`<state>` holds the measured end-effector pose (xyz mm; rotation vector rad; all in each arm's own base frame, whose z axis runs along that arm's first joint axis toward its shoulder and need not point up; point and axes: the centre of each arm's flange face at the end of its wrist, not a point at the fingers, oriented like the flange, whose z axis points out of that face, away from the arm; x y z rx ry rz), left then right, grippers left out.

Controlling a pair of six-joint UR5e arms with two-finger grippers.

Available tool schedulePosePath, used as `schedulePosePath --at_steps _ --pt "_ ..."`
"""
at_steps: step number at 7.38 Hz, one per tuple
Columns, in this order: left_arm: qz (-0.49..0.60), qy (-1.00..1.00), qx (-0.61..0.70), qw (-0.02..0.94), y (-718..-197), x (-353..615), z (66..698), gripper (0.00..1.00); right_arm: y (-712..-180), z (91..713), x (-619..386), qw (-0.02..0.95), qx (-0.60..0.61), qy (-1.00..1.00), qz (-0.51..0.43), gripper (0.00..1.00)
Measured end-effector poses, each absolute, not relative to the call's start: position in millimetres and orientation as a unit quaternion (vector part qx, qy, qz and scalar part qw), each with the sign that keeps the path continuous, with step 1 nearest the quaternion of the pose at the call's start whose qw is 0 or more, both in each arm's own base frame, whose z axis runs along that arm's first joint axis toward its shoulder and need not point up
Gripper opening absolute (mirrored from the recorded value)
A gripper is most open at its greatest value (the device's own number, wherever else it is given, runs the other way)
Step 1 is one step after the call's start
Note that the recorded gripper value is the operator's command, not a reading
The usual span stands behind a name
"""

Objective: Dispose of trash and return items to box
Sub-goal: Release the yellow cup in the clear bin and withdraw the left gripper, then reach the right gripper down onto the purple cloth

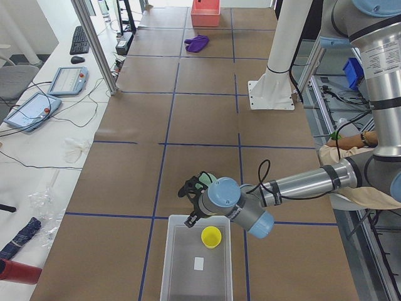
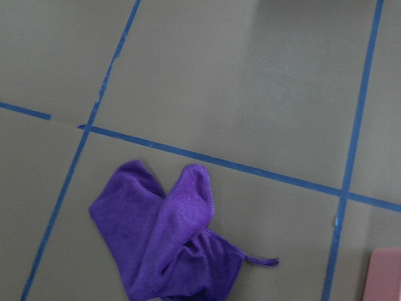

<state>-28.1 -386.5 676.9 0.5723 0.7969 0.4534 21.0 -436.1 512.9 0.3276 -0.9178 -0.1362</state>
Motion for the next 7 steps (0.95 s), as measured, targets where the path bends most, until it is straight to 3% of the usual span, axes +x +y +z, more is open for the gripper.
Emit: schedulePosePath --at_steps 3,6,7 --pt "0.213 0.379 0.277 0.856 -415 -28 629 1.0 -423 496 -68 0.908 0.126 -0.398 -0.043 1.0" --pt "0.219 0.376 0.293 0.851 -433 -27 612 1.0 -395 545 -148 0.899 0.15 -0.407 -0.061 1.0" --pt "0.22 0.375 0.296 0.851 -435 -27 609 1.0 -393 567 -165 0.904 0.158 -0.393 -0.062 0.91"
